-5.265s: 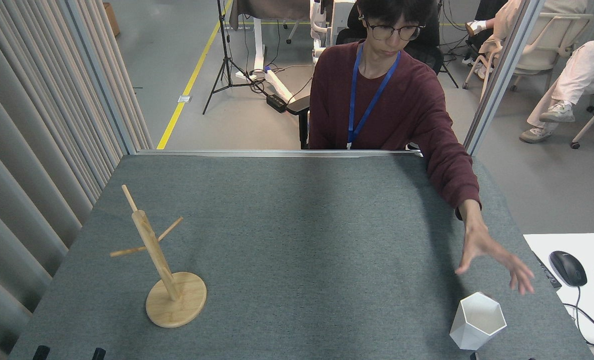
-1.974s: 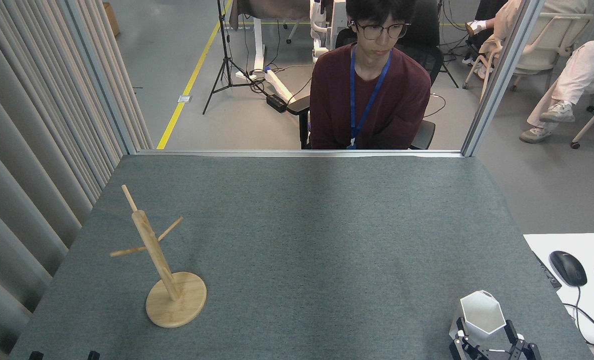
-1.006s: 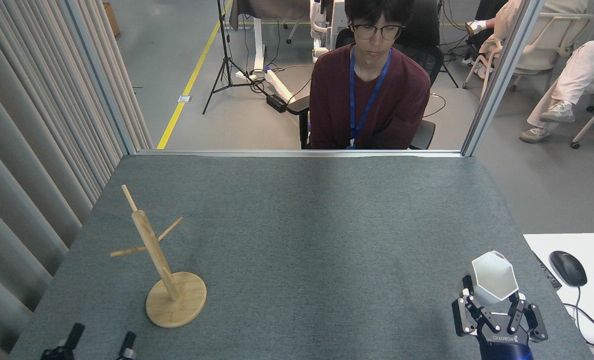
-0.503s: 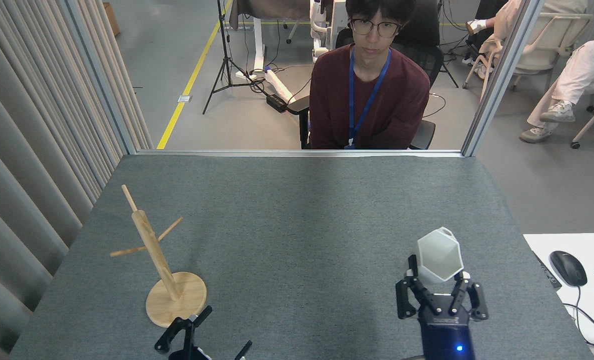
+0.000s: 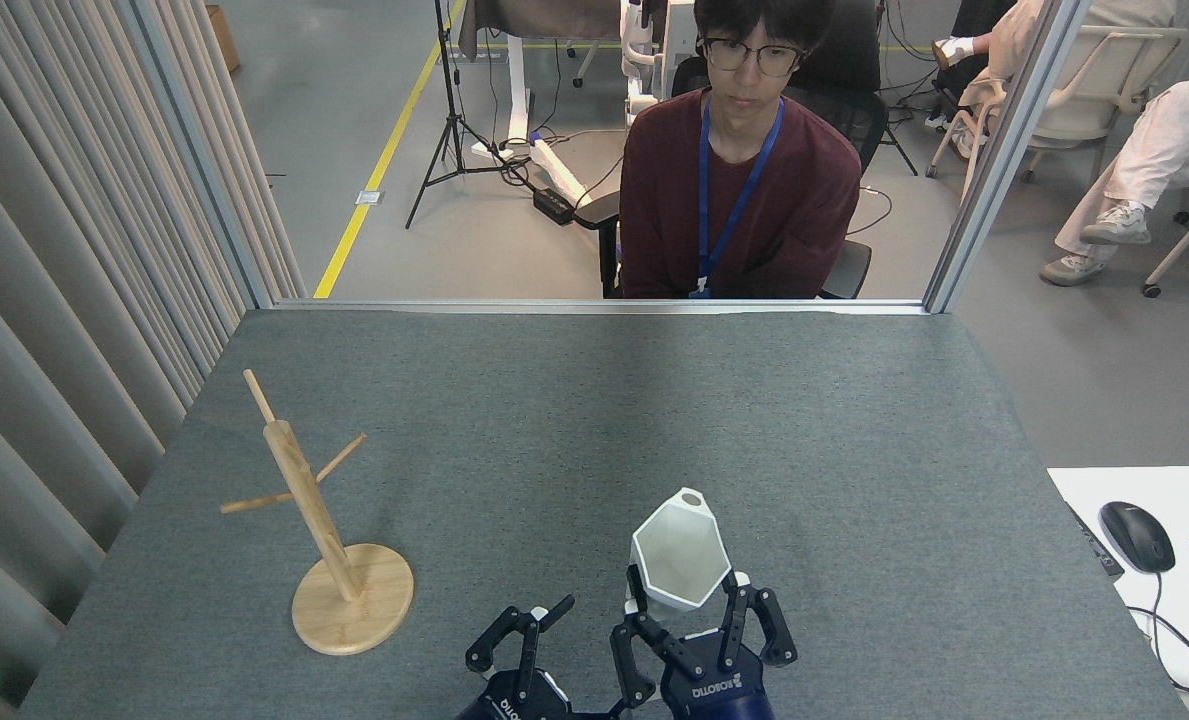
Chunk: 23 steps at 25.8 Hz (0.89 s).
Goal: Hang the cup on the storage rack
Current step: 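Lift the cup with the right gripper and carry it toward the left gripper, then grasp the cup with the left gripper and release the right gripper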
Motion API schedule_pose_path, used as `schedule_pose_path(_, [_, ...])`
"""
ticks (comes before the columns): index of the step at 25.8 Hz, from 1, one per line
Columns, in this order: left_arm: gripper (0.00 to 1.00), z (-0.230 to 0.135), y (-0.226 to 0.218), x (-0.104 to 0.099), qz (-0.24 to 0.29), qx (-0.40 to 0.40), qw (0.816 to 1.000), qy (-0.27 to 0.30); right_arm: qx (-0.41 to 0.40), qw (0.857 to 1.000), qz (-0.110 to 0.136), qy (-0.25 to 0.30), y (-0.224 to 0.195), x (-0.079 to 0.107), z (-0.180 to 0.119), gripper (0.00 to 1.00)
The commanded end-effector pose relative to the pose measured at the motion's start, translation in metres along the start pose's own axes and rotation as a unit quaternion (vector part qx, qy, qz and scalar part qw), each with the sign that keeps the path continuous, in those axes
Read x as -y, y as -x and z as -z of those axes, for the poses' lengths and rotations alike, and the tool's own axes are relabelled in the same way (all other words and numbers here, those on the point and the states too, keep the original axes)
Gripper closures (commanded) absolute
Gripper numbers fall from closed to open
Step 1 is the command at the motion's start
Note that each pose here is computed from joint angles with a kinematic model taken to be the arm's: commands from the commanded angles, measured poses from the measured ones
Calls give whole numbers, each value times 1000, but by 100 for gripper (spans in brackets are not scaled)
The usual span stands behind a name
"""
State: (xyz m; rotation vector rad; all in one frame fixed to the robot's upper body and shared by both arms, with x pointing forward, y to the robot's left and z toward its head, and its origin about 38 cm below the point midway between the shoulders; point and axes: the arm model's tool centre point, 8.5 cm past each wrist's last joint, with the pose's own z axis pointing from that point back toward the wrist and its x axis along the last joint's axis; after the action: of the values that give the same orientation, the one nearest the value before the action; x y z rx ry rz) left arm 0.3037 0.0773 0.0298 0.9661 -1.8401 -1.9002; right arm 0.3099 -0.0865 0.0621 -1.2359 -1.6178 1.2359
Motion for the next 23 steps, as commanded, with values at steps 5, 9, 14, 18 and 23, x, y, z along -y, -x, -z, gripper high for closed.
schedule_pose_path(5, [0,15,5,0,3,5,1000,-1,24,1000,-1,-6,-25,-6,-18,46])
schedule_pose_path(9, [0,18,7,-1,4,5,1000,-2,30,1000,0,-5,-33,-6,-18,46])
schedule_pose_path(14, [0,18,7,-1,4,4,1000,-3,47,999,-11,-8,-47,-8,-21,46])
schedule_pose_path(18, [0,18,7,0,3,4,1000,-2,53,999,-9,-4,-57,-6,-22,45])
schedule_pose_path(23, [36,19,8,-3,5,4,1000,-5,57,998,-15,-6,-60,-7,-25,45])
